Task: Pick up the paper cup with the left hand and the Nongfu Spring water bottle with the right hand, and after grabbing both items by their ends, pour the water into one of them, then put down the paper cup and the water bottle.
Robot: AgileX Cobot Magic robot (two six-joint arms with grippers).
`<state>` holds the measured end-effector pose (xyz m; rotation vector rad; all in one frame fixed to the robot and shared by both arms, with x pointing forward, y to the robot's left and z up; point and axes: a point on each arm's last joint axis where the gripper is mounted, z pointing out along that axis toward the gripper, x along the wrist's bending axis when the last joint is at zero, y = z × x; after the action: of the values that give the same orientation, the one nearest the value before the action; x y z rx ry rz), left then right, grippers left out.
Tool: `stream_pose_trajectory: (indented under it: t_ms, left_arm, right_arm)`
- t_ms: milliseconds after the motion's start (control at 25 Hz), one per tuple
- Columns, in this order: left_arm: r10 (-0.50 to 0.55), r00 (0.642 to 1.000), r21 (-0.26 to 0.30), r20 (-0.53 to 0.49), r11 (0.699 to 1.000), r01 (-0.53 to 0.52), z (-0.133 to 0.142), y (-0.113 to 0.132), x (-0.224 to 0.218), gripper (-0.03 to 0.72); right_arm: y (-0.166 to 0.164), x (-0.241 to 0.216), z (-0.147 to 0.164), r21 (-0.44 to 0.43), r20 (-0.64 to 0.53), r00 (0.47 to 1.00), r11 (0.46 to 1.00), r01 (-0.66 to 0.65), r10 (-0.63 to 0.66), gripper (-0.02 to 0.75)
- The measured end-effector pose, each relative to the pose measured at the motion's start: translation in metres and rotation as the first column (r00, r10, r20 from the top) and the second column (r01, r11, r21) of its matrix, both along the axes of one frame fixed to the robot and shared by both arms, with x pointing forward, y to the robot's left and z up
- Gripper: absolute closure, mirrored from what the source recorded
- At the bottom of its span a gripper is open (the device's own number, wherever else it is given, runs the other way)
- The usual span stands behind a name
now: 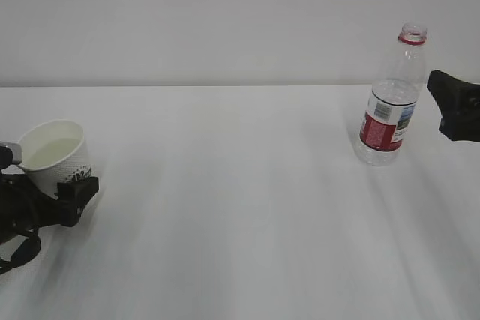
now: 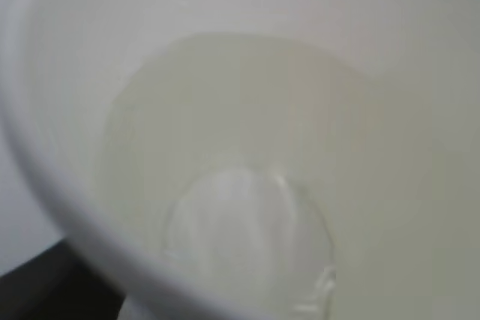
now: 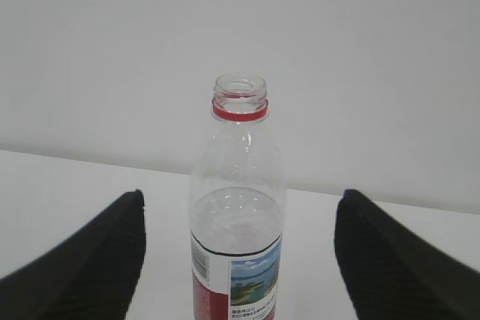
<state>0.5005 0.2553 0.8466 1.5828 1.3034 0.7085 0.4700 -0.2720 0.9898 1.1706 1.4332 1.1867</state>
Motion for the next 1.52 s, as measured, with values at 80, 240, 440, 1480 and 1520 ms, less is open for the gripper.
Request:
stream_pose_trajectory:
  t_ms: [80, 240, 440, 1480, 1520]
  left_arm:
    - [-0.004, 1.000, 0.010, 0.003, 1.000, 0.004, 0.000, 0.000, 0.000, 0.000]
    - [-0.004, 1.000, 0.010, 0.003, 1.000, 0.004, 0.000, 0.000, 0.000, 0.008]
    - [-0.004, 1.000, 0.011, -0.011, 1.000, 0.005, -0.001, 0.000, -0.004, 0.032]
    - [-0.068, 0.998, 0.007, -0.017, 0.998, 0.068, 0.003, -0.004, -0.014, -0.004]
    - [-0.066, 0.998, 0.007, -0.015, 0.998, 0.066, 0.005, -0.003, -0.016, -0.004]
  right_arm:
    - [0.000, 0.000, 0.000, 0.000, 0.000, 1.000, 1.000, 0.000, 0.000, 0.149]
    - [0.000, 0.000, 0.000, 0.000, 0.000, 1.000, 1.000, 0.000, 0.000, 0.149]
    - [0.000, 0.000, 0.000, 0.000, 0.000, 1.000, 1.000, 0.000, 0.000, 0.149]
    - [0.000, 0.000, 0.000, 0.000, 0.000, 1.000, 1.000, 0.000, 0.000, 0.149]
    - [0.000, 0.000, 0.000, 0.000, 0.000, 1.000, 1.000, 0.000, 0.000, 0.149]
